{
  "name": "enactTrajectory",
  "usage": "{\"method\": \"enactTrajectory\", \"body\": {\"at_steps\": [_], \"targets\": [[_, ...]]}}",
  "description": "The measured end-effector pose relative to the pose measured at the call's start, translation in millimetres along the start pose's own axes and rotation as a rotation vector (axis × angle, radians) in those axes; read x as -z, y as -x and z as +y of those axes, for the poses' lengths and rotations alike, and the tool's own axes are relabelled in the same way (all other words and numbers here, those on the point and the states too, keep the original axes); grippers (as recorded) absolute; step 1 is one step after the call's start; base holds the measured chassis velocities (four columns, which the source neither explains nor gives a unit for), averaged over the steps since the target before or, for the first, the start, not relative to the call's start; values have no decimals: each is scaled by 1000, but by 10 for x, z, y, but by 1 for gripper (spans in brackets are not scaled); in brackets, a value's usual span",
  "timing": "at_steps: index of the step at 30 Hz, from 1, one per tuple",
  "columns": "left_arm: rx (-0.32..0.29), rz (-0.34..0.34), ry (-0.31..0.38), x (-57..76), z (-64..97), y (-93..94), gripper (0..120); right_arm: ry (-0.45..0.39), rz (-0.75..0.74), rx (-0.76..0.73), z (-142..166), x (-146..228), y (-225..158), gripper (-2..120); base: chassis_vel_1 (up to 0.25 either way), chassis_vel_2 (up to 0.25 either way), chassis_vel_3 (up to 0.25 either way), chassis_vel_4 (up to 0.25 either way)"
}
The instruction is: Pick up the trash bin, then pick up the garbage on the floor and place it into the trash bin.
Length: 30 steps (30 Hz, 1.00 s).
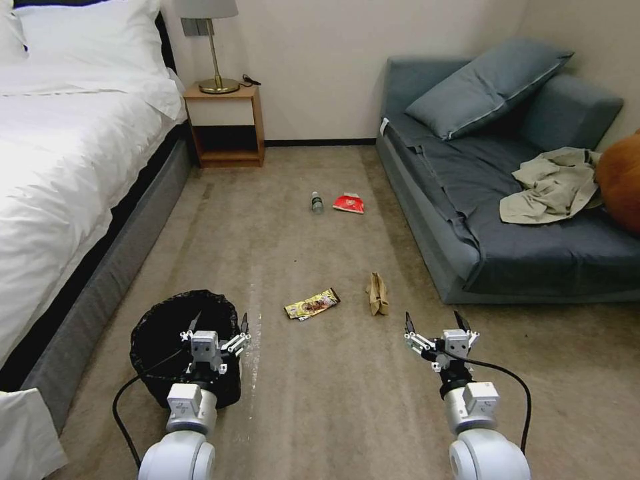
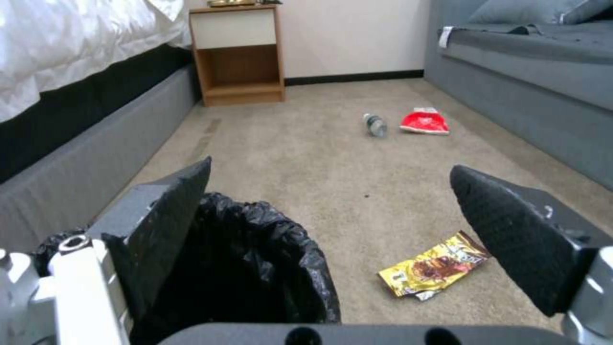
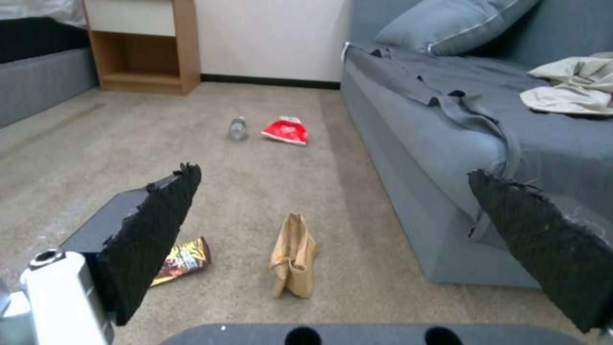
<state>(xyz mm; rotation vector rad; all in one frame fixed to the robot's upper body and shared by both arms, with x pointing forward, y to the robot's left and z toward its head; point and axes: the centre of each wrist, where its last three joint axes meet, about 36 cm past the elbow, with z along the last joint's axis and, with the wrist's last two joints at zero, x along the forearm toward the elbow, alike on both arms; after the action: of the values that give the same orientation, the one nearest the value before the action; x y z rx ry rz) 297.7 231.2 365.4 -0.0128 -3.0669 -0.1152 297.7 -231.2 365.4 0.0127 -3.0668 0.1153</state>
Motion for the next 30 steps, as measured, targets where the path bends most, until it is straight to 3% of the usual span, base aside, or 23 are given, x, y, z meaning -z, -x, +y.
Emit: {"method": "enactTrajectory", "body": {"at_steps": [30], "targets": [[0,0,0,0,0,0,100,0,0,0,0,0,0,100,0,0,0,0]]}}
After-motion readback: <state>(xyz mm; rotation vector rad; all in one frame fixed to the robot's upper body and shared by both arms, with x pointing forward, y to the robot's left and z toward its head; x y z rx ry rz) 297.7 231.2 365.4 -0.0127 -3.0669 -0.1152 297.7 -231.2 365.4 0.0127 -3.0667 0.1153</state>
